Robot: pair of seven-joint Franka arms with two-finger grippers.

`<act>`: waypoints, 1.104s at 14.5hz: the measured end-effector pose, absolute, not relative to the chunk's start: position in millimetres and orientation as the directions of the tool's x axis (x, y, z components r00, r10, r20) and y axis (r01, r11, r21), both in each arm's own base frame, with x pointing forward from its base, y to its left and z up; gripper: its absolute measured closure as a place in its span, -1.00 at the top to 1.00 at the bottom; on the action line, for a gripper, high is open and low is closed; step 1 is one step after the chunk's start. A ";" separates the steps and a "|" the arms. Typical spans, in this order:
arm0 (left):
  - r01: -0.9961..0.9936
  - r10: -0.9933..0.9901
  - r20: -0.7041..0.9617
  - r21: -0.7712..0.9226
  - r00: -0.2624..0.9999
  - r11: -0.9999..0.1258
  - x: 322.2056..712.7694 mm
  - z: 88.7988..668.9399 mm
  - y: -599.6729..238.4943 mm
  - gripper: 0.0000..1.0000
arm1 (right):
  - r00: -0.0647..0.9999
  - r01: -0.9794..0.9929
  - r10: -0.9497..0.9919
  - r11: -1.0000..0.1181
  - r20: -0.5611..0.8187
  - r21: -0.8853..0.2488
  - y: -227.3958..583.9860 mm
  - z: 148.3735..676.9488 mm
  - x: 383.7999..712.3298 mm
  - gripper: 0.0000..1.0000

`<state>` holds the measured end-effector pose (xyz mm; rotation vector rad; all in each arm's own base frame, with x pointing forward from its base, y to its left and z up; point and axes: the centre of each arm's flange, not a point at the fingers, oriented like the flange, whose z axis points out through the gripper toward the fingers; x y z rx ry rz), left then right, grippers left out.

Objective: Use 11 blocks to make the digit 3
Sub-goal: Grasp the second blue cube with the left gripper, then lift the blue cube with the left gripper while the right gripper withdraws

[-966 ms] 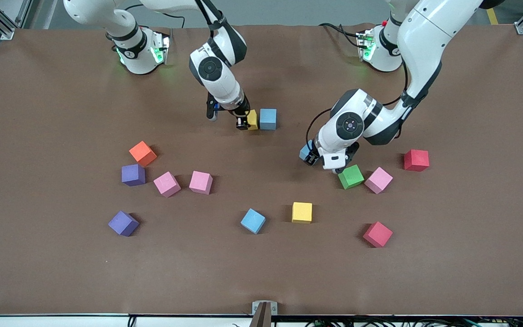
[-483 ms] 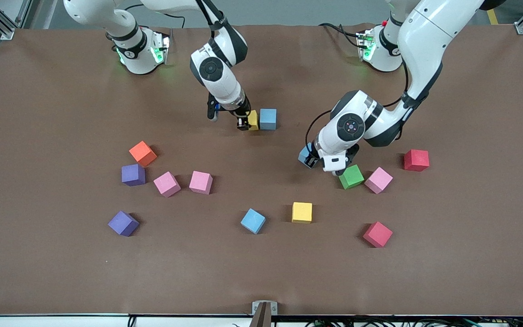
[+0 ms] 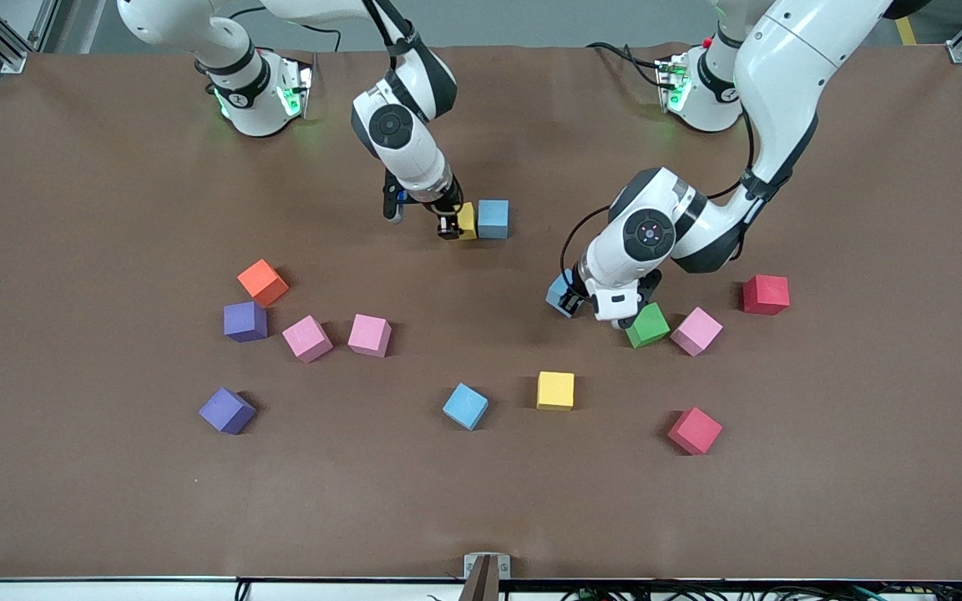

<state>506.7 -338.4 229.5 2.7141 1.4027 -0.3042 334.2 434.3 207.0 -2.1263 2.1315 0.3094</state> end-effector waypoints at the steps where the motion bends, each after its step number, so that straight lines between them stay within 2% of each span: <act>1: 0.814 0.800 -0.207 -0.026 0.563 -0.580 507.1 229.9 -338.5 -0.03 | -0.009 -0.998 -0.974 -0.006 -0.224 0.063 434.9 207.1 334.1 0.10; 8: 0.813 0.800 -0.207 -0.031 0.563 -0.581 506.8 229.7 -338.3 -0.03 | 0.001 -0.998 -0.974 -0.015 -0.226 0.060 440.2 207.2 331.5 0.10; 9: 0.813 0.800 -0.207 -0.031 0.563 -0.581 506.8 229.7 -338.3 -0.03 | 0.006 -0.998 -0.975 -0.020 -0.224 0.059 440.3 206.8 331.2 0.19; 13: 0.813 0.800 -0.207 -0.032 0.563 -0.581 506.8 229.6 -338.2 -0.03 | 0.043 -0.995 -0.981 -0.059 -0.190 0.078 441.1 196.8 324.3 0.94; 14: 0.813 0.800 -0.207 -0.032 0.563 -0.581 506.8 229.6 -338.1 -0.03 | 0.042 -0.995 -0.982 -0.058 -0.185 0.080 439.8 197.5 327.8 1.00; 16: 0.813 0.800 -0.207 -0.032 0.563 -0.581 506.8 229.5 -338.1 -0.03 | 0.027 -0.994 -0.984 -0.044 -0.175 0.097 437.7 205.8 343.9 1.00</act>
